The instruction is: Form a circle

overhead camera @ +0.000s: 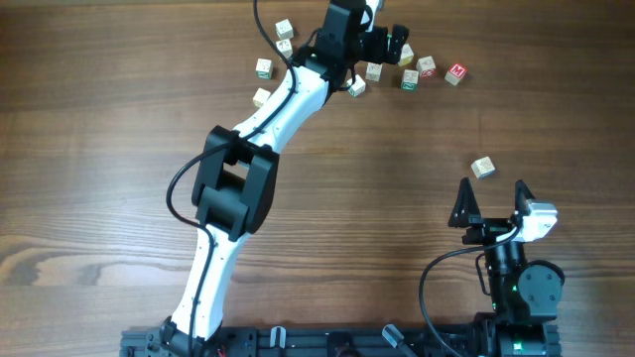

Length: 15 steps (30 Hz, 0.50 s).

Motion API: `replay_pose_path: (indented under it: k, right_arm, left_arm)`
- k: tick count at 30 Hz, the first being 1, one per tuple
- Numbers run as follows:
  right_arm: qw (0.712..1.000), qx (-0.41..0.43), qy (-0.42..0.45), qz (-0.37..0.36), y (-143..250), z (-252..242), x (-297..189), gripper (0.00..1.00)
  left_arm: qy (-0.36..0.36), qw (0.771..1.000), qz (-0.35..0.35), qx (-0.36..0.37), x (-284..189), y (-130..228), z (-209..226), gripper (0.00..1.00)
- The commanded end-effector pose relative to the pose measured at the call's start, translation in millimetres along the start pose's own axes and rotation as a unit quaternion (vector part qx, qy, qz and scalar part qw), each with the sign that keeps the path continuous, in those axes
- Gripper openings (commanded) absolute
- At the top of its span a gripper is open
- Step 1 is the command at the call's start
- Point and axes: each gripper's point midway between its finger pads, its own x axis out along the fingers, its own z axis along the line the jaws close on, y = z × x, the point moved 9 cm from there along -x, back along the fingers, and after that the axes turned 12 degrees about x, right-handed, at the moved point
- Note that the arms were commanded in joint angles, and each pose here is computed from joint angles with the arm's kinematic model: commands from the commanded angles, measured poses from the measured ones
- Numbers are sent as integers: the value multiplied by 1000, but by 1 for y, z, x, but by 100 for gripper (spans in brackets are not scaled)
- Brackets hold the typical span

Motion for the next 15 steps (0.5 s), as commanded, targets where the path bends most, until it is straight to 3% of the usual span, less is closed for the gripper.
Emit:
replay_pose_path:
  k: [1,6,11,12,15]
  right_arm:
    - [1000,-9,-2,-2,0,0,0,100]
    - [1000,-9,-2,-2,0,0,0,100]
    - [1000,-9,-2,-2,0,0,0,100]
    - [1000,-9,-2,-2,0,0,0,100]
    - [1000,-9,-2,-2,0,0,0,100]
  left_arm:
    - [-20,999,29,27,23,32,10,99]
    - [-19,998,60,21,41,64,14,84]
    - [-18,998,60,22,42,65,13,80]
    - [-18,998,62,22,42,66,12,76]
    - [-17,997,71,21,42,69,11,45]
